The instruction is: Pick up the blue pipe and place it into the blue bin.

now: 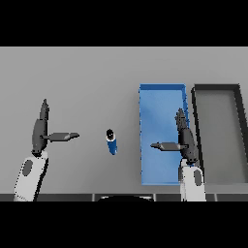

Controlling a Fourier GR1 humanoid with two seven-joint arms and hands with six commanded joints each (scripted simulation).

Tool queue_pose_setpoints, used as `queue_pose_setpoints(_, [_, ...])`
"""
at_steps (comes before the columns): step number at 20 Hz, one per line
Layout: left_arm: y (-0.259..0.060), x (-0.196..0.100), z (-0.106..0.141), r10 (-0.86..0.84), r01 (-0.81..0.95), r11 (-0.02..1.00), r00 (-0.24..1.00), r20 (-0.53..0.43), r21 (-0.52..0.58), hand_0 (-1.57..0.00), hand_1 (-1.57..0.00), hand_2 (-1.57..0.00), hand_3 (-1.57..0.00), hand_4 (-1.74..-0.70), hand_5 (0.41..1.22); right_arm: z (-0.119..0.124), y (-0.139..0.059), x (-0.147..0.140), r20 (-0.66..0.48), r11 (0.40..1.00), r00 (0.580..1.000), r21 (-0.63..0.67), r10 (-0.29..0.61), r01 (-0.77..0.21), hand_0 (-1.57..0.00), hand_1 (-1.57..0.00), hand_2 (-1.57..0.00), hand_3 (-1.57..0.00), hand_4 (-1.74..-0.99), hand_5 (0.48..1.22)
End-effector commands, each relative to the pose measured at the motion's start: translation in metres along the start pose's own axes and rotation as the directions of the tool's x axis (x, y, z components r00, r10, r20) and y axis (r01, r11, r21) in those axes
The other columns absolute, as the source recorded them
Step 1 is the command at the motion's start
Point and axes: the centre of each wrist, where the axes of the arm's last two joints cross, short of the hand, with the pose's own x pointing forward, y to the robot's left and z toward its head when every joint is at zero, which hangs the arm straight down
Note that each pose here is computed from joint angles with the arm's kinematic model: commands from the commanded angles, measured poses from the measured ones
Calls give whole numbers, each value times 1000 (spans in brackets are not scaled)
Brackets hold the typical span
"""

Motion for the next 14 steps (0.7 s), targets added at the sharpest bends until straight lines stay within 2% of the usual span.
queue_pose_setpoints(1, [-1, 0, 0, 1, -1, 1000, 1000, 5, 0, 1, 1, 1, 1, -966, 593, 0, -1, 0, -1, 1000, 1000, -2, 0, 0, 1, 1, 1, 1, -1205, 629])
queue_pose_setpoints(6, [-12, 3, -3, 0, 0, 1000, 1000, 11, -5, 1, 1, 1, 1, -966, 593, -7, -10, 1, -12, 1000, 1000, -5, 7, -7, 1, 1, 1, 1, -1205, 629])
queue_pose_setpoints(7, [1, -5, 6, -66, 71, 991, 997, 50, -114, 1, 1, 1, 1, -966, 593, 3, -26, 6, 82, 989, 986, 17, 144, -145, 1, 1, 1, 1, -1205, 629])
queue_pose_setpoints(8, [14, -10, 8, -114, 123, 977, 992, 61, -175, 1, 1, 1, 1, -963, 592, 14, -33, 7, 138, 974, 967, 35, 216, -223, 1, 1, 1, 1, -1201, 628])
queue_pose_setpoints(9, [20, -11, 11, -134, 148, 966, 988, 79, -213, 1, 1, 1, 1, -960, 590, 19, -35, 8, 146, 962, 955, 50, 260, -269, 1, 1, 1, 1, -1197, 627])
queue_pose_setpoints(11, [23, -13, 8, -156, 172, 949, 984, 83, -265, 1, 1, 1, 1, -959, 592, 21, -34, 12, 145, 949, 945, 70, 294, -306, 1, 1, 1, 1, -1193, 622])
queue_pose_setpoints(14, [31, -13, 8, -138, 161, 937, 986, 95, -310, 1, 1, 1, 1, -960, 593, 22, -32, 17, 150, 948, 944, 77, 294, -308, 1, 1, 1, 1, -1203, 625])
